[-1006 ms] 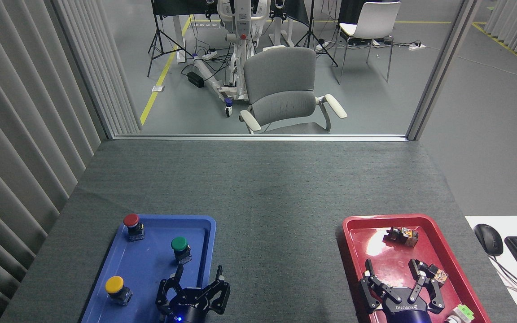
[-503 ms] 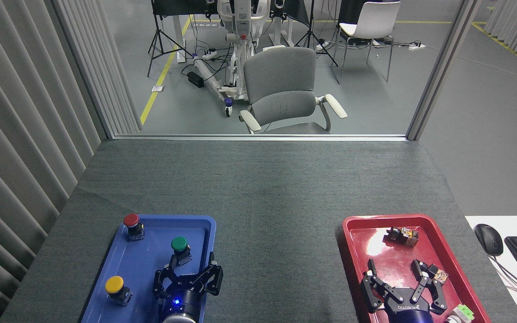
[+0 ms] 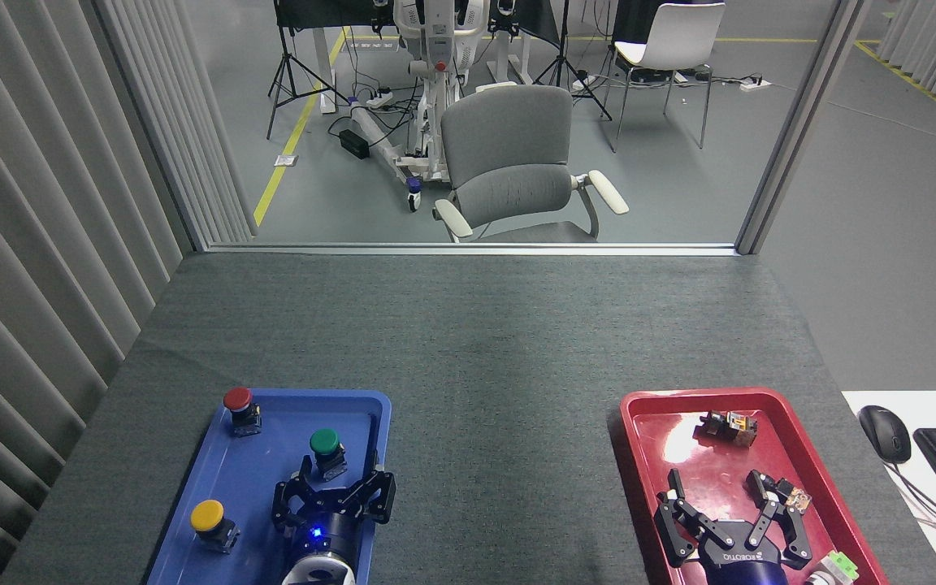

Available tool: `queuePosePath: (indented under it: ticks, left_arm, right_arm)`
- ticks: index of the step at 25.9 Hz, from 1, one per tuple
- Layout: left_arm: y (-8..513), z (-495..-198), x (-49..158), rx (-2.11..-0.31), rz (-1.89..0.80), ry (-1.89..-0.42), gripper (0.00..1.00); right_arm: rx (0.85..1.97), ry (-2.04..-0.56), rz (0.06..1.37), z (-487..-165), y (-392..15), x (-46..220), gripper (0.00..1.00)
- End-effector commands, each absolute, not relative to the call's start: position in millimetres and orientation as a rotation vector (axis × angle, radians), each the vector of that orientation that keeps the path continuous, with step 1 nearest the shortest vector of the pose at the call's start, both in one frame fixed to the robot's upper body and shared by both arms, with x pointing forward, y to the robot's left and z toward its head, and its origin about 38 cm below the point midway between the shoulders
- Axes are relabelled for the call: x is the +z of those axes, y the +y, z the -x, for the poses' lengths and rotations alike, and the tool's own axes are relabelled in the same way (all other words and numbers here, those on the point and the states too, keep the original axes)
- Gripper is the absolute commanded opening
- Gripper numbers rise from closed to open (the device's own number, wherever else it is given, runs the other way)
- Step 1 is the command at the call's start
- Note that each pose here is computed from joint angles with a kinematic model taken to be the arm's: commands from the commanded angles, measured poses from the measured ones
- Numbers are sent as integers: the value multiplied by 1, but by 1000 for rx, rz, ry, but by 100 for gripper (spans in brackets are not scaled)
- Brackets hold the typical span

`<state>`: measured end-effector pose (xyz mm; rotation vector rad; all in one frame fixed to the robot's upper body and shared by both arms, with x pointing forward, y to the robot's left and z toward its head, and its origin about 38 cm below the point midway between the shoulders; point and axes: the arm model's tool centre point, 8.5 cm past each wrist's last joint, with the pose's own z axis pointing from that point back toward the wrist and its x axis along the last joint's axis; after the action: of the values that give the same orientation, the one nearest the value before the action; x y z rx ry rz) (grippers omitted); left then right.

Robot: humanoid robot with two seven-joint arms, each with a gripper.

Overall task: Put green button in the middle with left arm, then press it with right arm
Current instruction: 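Lower the left gripper and grasp the green button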

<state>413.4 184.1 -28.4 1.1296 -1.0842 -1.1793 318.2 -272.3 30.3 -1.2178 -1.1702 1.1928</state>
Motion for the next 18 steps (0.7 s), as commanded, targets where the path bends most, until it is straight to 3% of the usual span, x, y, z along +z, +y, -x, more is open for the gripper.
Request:
queuePosePath:
  ticks: [1,6,10,18]
  left_arm:
    - [186,-418,-28,-1182,-1141,-1079,99]
    - [190,-419,-33,-1192,-1140,-1057,96]
    - [191,-422,-35,-1199,-1139,-1044,83]
    - [192,-423,-34,-1203,-1144,-1044,70]
  right_arm:
    - [1193,-1172,1220,-318,-272,30,99]
    - [1193,-1172,1220,-318,-272,30,99]
    - [1193,-1172,1220,-318,-272,30,99]
    - [1183,-1165,1227,-318,-276,31,99]
